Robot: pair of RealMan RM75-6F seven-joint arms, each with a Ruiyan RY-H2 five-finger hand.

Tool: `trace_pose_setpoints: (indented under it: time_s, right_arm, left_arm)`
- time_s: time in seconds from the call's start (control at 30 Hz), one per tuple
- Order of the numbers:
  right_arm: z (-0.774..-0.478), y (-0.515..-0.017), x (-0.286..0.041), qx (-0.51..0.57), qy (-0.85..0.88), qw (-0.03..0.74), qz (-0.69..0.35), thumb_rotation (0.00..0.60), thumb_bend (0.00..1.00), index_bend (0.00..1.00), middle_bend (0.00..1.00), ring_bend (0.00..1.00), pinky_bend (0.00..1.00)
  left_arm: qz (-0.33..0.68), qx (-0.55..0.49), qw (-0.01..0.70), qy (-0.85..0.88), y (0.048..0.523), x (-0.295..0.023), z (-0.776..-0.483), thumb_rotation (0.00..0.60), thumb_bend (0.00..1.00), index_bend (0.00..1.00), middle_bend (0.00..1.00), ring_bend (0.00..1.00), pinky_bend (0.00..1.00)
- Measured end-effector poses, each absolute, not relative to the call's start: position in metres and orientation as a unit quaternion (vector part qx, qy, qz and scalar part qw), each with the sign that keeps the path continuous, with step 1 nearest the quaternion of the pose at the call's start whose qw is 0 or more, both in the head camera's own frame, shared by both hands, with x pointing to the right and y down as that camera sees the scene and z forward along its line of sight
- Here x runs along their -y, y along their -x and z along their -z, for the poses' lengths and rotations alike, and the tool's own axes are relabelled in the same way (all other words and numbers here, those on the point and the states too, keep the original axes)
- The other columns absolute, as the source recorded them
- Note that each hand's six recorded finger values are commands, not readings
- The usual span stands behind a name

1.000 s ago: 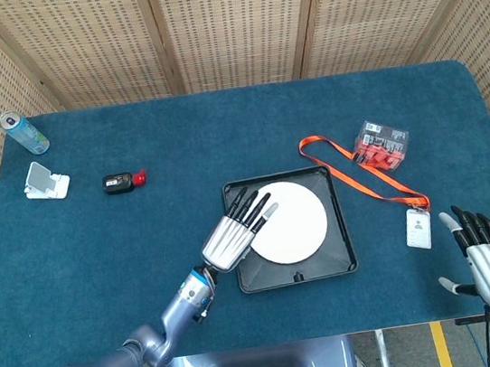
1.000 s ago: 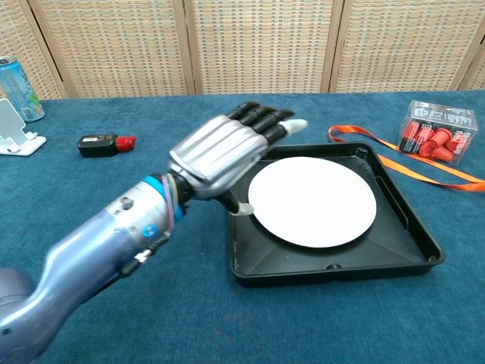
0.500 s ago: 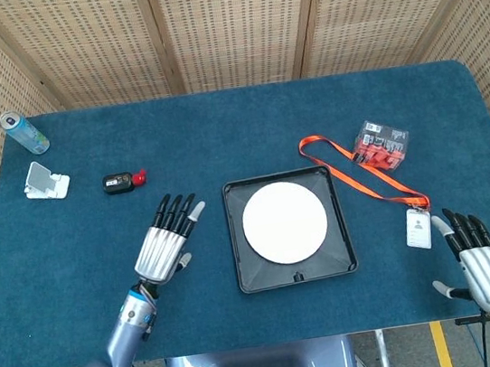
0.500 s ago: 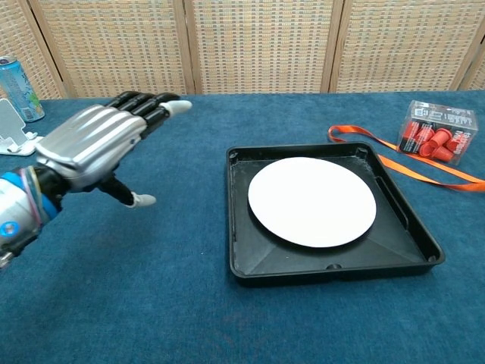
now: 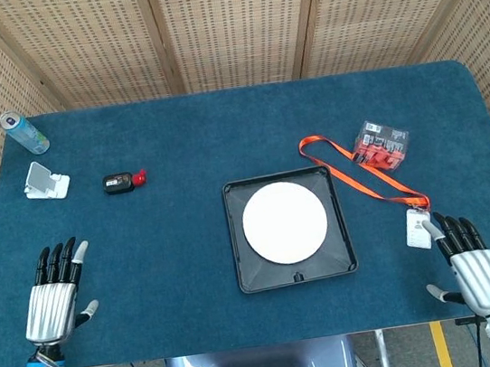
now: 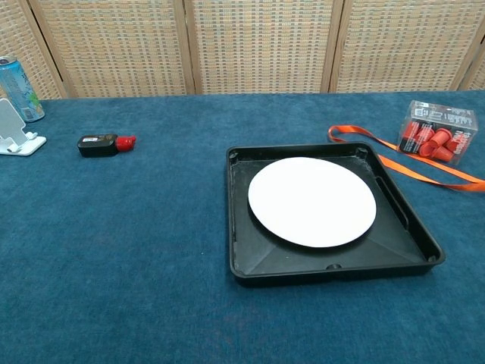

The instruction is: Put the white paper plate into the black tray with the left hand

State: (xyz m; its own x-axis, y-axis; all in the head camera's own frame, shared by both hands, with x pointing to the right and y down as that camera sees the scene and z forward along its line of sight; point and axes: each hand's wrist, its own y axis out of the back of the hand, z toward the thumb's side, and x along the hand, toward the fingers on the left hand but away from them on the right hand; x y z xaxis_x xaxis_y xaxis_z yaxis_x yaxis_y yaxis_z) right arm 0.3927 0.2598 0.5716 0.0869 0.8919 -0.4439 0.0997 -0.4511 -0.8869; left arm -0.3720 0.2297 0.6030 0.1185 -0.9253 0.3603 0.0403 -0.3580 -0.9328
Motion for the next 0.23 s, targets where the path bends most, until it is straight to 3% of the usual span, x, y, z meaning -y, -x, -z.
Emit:
trace_pose_setpoints:
  time_s: [0.23]
  right_arm:
    - [-0.577,-0.389,-0.263,0.373,0.65,0.355,-0.559,0.6,0.13,0.0,0.0,0.0,0.0]
  left_arm:
    - [0.547,-0.379,0.431,0.609,0.381,-0.234,-0.588,0.6,0.0,0.0,0.0,0.0,0.0]
